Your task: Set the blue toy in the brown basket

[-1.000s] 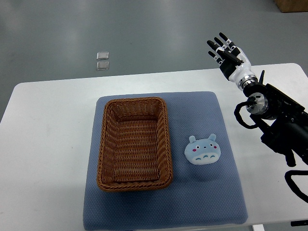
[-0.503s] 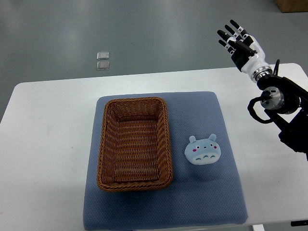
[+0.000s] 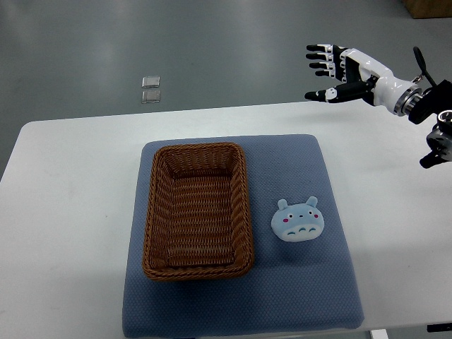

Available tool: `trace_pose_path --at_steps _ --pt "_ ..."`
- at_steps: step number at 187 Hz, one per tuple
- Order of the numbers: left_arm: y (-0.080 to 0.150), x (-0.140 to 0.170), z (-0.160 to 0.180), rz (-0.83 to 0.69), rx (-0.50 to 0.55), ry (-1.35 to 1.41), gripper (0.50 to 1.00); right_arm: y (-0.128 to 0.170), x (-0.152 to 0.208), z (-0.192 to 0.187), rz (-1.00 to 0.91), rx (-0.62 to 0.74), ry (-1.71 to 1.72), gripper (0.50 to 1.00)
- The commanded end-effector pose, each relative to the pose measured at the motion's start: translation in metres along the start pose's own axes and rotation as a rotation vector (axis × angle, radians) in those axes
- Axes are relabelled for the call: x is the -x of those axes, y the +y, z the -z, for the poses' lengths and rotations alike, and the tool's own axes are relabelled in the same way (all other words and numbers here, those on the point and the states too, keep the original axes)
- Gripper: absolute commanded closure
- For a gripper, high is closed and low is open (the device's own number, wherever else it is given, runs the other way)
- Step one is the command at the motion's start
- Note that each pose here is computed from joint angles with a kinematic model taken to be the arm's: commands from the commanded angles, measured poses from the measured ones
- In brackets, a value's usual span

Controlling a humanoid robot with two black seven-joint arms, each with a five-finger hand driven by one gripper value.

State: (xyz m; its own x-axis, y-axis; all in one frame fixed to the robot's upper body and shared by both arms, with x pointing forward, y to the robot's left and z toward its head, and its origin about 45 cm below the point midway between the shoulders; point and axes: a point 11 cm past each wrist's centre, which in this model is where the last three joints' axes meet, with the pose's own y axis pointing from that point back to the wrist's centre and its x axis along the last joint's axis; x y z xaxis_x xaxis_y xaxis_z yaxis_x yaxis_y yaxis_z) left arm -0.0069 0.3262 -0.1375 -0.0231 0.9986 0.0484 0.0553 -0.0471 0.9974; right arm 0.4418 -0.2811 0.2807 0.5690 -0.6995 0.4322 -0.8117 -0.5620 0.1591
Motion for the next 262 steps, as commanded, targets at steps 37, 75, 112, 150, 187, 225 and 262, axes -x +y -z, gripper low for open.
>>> trace_pose_path --at_steps 37,75,112,150,187,225,262 --pt "0.0 0.0 -0.001 0.0 0.001 0.0 0.5 0.007 0.052 0.027 0.459 0.08 0.55 0.591" --pt "0.0 0.0 -0.001 0.0 0.001 0.0 0.5 0.015 0.056 0.042 0.634 0.147 0.74 0.593" --pt "0.0 0.0 -0.001 0.0 0.001 0.0 0.5 0.016 0.064 0.057 0.749 0.17 0.799 0.593" --pt "0.0 0.0 -0.001 0.0 0.001 0.0 0.5 0.009 0.074 0.068 0.778 0.139 0.801 0.595" --pt "0.0 0.0 -0.001 0.0 0.001 0.0 0.5 0.012 0.097 0.052 0.834 0.131 0.759 0.595" --pt "0.0 0.0 -0.001 0.0 0.001 0.0 0.5 0.014 0.115 0.03 0.853 0.133 0.716 0.597" --pt "0.0 0.0 -0.001 0.0 0.001 0.0 0.5 0.02 0.12 0.012 0.839 0.146 0.681 0.605"
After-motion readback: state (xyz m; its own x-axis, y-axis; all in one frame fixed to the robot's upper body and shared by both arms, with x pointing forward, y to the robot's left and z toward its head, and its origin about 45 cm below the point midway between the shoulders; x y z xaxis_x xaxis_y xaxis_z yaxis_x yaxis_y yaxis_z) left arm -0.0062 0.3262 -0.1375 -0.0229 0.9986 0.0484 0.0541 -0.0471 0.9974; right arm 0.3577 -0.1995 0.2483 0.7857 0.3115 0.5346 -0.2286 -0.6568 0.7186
